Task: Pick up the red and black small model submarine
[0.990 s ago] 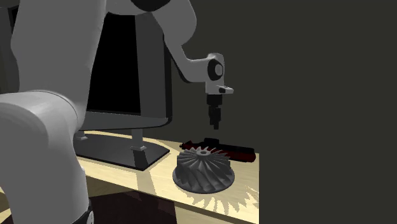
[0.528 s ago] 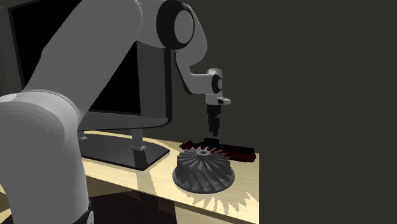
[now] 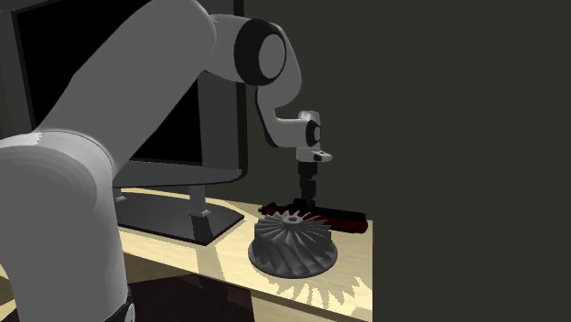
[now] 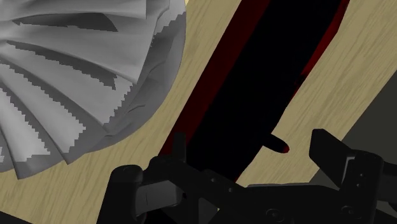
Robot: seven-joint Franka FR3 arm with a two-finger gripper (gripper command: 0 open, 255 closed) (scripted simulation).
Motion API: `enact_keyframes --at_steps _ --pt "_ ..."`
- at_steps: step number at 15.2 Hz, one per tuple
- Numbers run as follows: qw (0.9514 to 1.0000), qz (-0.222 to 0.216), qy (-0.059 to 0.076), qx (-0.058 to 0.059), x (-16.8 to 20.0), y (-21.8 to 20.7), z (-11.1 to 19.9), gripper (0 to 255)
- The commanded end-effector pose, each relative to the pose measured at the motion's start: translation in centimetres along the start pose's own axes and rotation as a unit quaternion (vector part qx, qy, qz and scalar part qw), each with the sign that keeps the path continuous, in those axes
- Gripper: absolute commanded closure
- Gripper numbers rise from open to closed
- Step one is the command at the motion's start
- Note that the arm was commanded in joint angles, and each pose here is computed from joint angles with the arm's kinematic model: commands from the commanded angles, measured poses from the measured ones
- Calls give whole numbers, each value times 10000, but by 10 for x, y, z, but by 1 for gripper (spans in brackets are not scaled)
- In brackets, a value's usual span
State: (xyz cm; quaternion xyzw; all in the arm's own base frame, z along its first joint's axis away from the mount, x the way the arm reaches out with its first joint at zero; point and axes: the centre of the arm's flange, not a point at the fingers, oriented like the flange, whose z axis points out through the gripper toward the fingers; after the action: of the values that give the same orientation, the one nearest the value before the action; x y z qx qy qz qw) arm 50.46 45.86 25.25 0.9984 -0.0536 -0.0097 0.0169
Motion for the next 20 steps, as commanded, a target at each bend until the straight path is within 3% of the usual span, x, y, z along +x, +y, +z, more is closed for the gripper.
enact_keyframes --at_steps 1,2,11,20 --pt "10000 1 2 2 0 0 3 0" --pt "10000 1 2 2 0 0 3 255" --pt "10000 1 2 2 0 0 3 255" --pt "10000 1 2 2 -1 1 -44 255"
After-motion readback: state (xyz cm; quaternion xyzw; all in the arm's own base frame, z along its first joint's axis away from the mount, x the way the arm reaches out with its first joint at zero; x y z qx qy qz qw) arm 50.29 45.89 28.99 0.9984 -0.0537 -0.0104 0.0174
